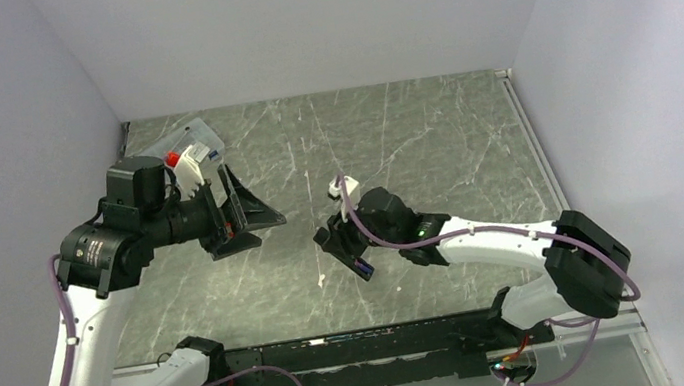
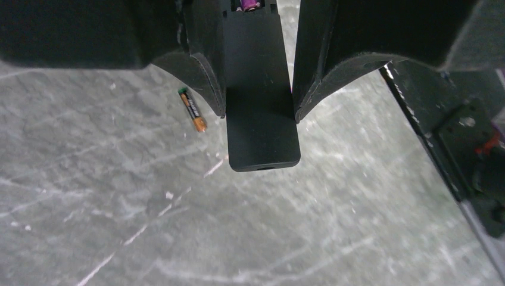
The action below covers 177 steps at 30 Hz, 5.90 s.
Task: Load the batteries into the remote control
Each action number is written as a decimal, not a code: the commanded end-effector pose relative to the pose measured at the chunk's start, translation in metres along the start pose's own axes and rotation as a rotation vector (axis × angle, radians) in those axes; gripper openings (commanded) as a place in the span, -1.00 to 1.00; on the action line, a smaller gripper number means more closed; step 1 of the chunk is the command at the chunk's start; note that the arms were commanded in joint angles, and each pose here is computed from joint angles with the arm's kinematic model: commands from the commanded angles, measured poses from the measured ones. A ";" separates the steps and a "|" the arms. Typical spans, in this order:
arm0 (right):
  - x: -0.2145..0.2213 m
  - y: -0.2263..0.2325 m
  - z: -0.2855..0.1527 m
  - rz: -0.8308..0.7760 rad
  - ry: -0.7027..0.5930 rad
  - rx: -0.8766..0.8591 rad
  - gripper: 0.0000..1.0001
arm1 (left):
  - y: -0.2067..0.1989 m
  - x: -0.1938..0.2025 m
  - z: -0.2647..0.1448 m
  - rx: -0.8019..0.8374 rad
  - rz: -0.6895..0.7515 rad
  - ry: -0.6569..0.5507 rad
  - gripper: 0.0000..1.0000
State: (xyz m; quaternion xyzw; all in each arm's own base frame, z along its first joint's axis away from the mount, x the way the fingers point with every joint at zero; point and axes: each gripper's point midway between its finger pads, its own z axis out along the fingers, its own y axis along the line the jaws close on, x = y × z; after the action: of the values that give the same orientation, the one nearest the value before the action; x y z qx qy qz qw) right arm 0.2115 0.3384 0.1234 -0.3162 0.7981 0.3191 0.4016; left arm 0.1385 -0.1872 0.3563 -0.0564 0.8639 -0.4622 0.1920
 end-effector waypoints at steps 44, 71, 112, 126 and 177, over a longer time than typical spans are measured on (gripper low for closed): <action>-0.230 0.067 -0.201 -0.023 -1.314 -0.587 -1.00 | 0.002 -0.002 0.002 0.069 0.131 -0.057 0.99; -0.271 0.086 -0.253 -0.157 -1.294 -0.640 -1.00 | -0.004 -0.005 -0.003 0.075 0.170 -0.075 0.99; 0.019 0.031 -0.009 -0.311 0.237 -0.012 -1.00 | 0.081 -0.017 -0.008 -0.309 0.248 -0.182 0.99; 0.059 0.051 0.041 -0.446 0.349 -0.080 -0.86 | 0.102 -0.016 -0.022 -0.430 0.264 -0.206 0.99; 0.016 -0.040 0.035 -0.164 0.365 0.108 -0.13 | 0.143 0.018 0.034 -0.347 0.023 -0.094 0.95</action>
State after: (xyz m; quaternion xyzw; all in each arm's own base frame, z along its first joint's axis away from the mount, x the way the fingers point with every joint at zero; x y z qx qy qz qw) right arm 0.2378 0.3258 0.0802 -0.3963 0.8520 0.1838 0.2886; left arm 0.1418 -0.1283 0.2110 -0.0876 0.9354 -0.2660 0.2159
